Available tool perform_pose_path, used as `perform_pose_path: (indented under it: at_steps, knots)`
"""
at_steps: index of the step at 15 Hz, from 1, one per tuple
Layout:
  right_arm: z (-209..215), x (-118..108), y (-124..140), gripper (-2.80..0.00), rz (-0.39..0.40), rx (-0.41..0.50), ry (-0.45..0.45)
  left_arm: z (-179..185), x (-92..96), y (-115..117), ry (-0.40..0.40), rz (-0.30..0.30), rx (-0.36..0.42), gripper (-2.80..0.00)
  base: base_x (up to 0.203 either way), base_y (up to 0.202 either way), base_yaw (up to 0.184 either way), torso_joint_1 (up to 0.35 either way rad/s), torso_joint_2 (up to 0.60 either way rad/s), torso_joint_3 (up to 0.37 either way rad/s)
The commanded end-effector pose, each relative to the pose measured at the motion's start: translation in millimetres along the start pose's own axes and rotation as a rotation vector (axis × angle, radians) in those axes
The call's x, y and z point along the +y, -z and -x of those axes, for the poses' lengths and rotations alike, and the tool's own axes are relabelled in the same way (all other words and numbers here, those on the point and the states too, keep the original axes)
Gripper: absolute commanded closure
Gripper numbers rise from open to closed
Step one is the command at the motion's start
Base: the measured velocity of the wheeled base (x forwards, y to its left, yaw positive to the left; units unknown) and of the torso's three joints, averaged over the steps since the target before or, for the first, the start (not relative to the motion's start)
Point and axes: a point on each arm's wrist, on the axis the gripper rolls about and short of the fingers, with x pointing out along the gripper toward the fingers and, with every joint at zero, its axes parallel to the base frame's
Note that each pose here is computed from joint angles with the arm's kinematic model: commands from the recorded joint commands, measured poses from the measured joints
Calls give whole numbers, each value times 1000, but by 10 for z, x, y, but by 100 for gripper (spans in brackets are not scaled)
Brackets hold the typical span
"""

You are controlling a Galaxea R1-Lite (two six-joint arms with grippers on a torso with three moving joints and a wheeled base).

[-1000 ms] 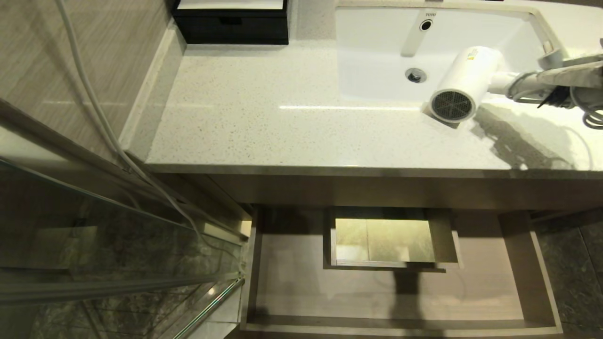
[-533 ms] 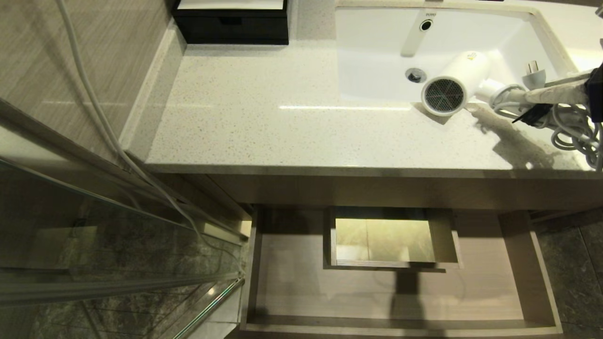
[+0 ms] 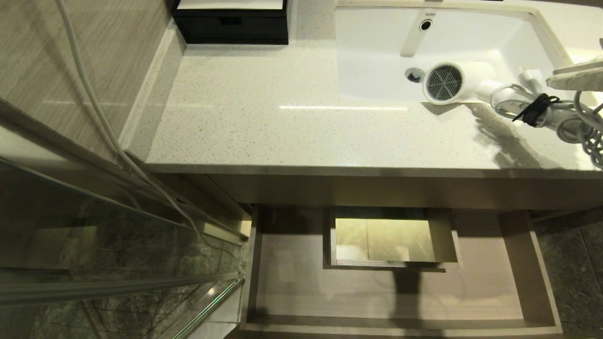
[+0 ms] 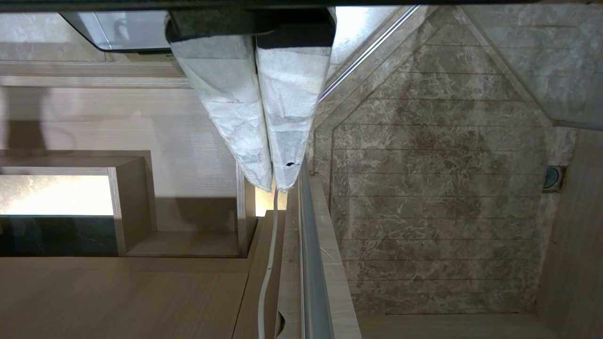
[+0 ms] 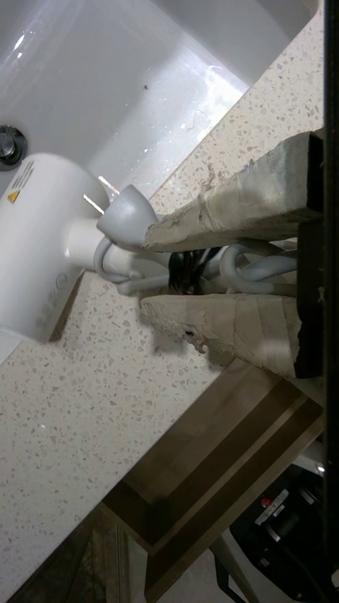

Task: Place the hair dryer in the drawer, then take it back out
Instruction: Place it on the countertop

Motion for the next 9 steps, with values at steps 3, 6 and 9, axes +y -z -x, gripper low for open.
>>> perform_pose_path:
  at_steps: [3,6,9]
  knots:
    - [192,151,-41,0,16,-12,11,-1,0,4,0,0,1,0,0,0,0,0,0,0]
    - [239,191,-47,0,21,-17,15,-1,0,4,0,0,1,0,0,0,0,0,0,0]
    - [277,216,-61,0,30,-25,24,-1,0,4,0,0,1,0,0,0,0,0,0,0]
